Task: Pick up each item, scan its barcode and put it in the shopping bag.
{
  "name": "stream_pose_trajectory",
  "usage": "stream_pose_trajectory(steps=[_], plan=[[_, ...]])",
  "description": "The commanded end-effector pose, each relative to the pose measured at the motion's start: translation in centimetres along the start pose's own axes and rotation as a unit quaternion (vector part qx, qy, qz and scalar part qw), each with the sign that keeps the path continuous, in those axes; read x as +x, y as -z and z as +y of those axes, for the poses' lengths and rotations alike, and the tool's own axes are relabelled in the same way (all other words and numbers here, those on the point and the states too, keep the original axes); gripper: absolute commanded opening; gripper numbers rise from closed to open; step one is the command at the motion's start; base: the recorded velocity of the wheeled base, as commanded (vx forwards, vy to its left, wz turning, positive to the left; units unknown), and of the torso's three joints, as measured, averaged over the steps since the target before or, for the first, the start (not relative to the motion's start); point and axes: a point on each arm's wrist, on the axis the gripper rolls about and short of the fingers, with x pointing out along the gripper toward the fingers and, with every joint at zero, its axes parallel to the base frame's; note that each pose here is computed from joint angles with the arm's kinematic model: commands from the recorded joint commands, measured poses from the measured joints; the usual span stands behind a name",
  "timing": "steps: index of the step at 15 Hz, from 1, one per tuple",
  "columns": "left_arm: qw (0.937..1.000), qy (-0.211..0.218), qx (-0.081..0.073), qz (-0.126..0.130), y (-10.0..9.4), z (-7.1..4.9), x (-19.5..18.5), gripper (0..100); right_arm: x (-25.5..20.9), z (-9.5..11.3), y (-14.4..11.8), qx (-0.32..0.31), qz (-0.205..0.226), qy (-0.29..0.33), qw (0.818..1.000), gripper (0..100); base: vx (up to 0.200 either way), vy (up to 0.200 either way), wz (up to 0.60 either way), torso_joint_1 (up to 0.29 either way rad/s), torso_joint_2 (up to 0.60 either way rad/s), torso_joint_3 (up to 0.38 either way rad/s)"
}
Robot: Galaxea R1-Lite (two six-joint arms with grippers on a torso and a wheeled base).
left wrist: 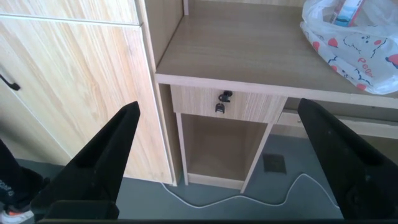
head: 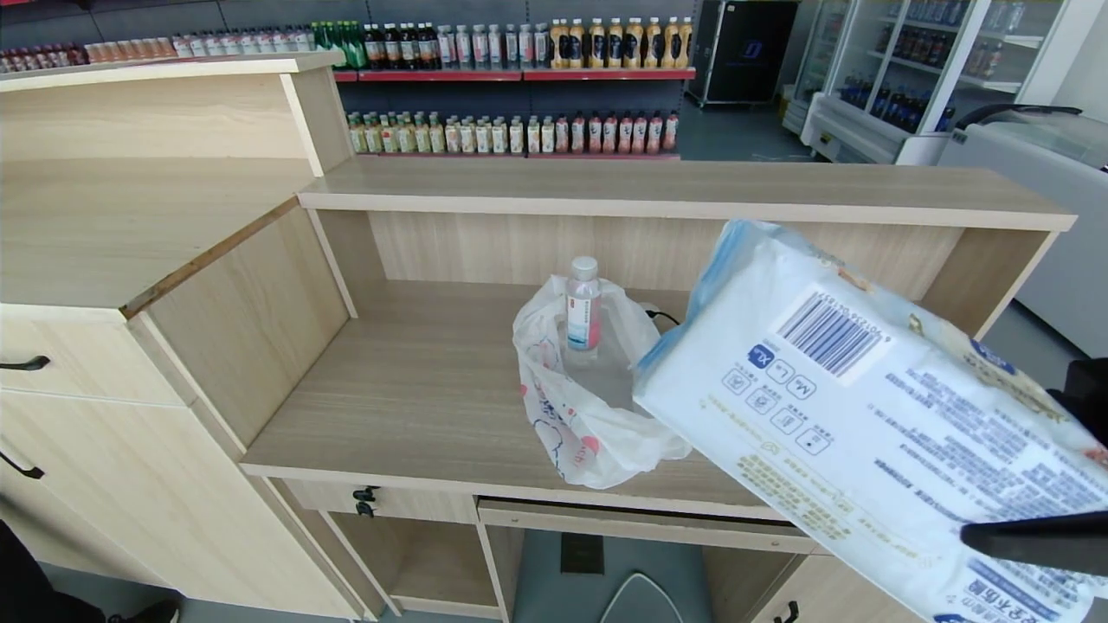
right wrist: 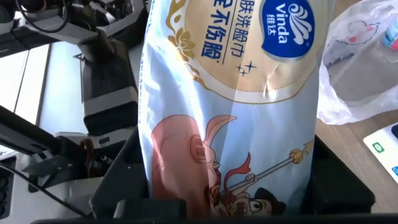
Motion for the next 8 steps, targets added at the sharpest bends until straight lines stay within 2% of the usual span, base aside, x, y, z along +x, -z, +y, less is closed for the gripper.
stream_pose_trajectory(steps=[1, 4, 8], plan=[[1.0000, 0.000, 0.000, 0.000, 0.0, 0.0, 0.0, 100, 0.1, 0.9, -2.0, 0.000, 0.015, -0.023, 1.000, 0, 0.000, 0.000, 0.00, 0.000, 0.00, 0.000], [1.0000, 0.000, 0.000, 0.000, 0.0, 0.0, 0.0, 100, 1.1, 2.0, -2.9, -0.007, 0.030, -0.048, 0.998, 0, 0.000, 0.000, 0.00, 0.000, 0.00, 0.000], [1.0000, 0.000, 0.000, 0.000, 0.0, 0.0, 0.0, 100, 2.3, 2.0, -3.4, -0.016, 0.043, -0.057, 0.997, 0, 0.000, 0.000, 0.00, 0.000, 0.00, 0.000]])
